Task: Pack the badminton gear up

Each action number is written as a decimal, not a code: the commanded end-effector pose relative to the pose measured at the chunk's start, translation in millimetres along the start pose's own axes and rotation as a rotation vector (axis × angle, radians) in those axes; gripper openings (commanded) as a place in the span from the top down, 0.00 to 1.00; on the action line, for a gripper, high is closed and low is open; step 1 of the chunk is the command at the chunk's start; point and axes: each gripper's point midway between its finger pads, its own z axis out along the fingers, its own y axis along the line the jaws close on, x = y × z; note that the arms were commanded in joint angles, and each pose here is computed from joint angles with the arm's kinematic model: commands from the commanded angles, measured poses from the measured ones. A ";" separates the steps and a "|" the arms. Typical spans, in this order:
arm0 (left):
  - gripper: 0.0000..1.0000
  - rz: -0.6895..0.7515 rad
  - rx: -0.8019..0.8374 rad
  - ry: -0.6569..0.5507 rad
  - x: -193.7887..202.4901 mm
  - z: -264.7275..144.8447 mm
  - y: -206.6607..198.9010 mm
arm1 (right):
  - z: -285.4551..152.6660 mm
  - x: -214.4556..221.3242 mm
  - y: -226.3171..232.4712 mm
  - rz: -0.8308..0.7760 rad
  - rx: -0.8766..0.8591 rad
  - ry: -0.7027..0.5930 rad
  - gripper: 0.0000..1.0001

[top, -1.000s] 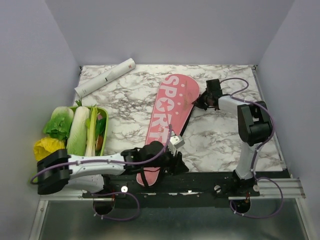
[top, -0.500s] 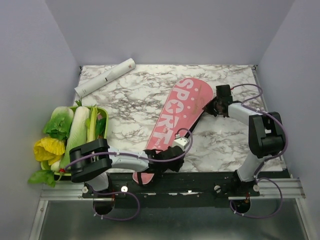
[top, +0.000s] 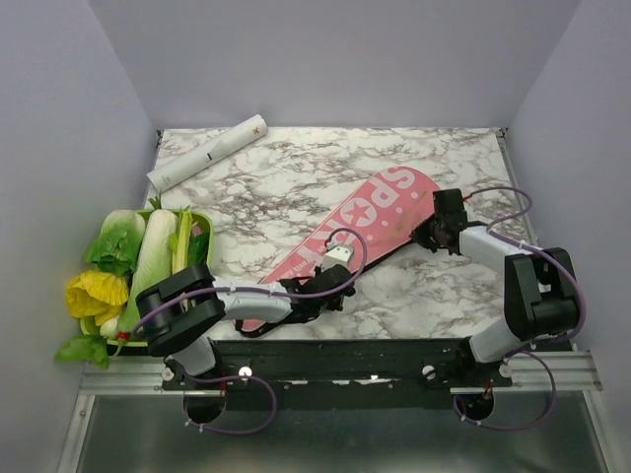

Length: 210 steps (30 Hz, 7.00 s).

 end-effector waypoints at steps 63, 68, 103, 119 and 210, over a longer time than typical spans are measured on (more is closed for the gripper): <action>0.80 -0.050 0.178 0.072 -31.4 48.3 25.2 | -49.1 -37.6 -89.7 0.087 0.188 -0.044 0.64; 0.81 -0.054 0.175 0.072 -29.2 49.0 28.0 | -43.9 -32.6 -90.3 0.097 0.188 -0.020 0.66; 0.82 -0.049 0.200 0.085 -27.0 62.9 22.7 | -62.1 25.9 -44.1 0.004 0.003 0.067 0.99; 0.83 -0.045 0.209 0.091 -21.5 56.2 23.9 | -81.9 14.3 -25.5 -0.157 0.124 -0.071 0.67; 0.90 -0.044 0.264 0.150 4.8 65.1 20.7 | -29.3 86.5 -22.8 -0.635 -0.049 0.405 0.99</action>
